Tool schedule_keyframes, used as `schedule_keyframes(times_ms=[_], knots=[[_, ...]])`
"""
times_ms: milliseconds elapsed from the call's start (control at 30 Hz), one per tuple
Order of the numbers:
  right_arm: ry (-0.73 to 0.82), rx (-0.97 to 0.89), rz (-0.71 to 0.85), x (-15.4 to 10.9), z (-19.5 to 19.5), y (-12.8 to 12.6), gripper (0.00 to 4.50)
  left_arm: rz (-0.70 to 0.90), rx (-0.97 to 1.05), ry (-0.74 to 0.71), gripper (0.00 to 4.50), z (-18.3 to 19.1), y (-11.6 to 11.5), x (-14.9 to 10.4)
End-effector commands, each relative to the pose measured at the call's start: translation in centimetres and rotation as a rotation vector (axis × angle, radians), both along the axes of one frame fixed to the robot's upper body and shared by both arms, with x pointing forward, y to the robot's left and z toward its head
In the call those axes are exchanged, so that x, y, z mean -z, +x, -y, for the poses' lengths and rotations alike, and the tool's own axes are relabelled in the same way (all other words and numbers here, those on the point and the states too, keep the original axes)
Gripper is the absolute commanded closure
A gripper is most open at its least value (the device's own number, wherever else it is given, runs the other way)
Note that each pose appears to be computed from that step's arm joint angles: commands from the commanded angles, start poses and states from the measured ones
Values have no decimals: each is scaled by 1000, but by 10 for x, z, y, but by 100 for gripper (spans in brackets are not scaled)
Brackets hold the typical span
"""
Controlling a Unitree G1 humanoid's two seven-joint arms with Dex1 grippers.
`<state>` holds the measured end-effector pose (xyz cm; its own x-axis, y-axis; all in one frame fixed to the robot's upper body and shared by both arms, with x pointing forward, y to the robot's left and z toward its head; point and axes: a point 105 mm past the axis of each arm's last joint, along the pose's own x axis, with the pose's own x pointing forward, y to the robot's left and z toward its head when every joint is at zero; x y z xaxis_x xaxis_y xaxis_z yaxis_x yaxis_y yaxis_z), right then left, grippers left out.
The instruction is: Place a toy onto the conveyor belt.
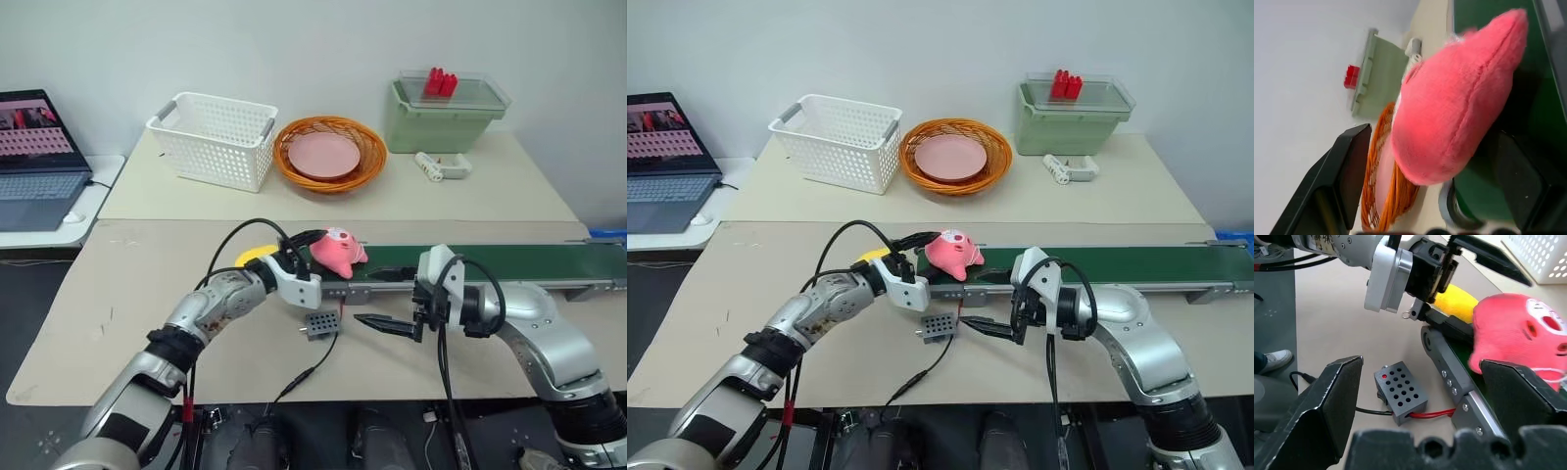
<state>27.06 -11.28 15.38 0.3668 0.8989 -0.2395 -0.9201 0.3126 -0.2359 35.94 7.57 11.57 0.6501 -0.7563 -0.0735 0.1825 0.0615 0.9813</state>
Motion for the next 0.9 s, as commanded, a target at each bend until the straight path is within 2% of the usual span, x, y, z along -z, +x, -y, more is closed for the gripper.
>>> schedule_keyframes(times_ms=[33, 300, 400, 433, 600, 700, 833, 900], knots=[[13, -1, 42, -11, 1, 1, 0, -31, -25, 26, 61, -15, -4, 5], [21, 0, 46, -11, 0, 2, 0, -68, -39, 47, 61, -28, -12, 10], [22, -1, 46, -10, -2, 2, 0, -72, -80, 6, 61, -35, -7, 4], [23, -1, 46, -10, -2, 2, 0, -84, -117, -48, 61, -41, -4, -2], [17, 5, 45, -9, 1, 2, 0, -148, -307, -451, 61, -76, 17, -53], [11, 33, 53, -9, 4, 4, 0, -225, -417, -862, 61, -105, 25, -92], [25, 131, 102, -12, 10, 15, 0, -335, -520, -1259, 61, -137, 18, -109], [40, 198, 140, -17, 13, 23, 0, -343, -563, -1392, 61, -152, 9, -112]])
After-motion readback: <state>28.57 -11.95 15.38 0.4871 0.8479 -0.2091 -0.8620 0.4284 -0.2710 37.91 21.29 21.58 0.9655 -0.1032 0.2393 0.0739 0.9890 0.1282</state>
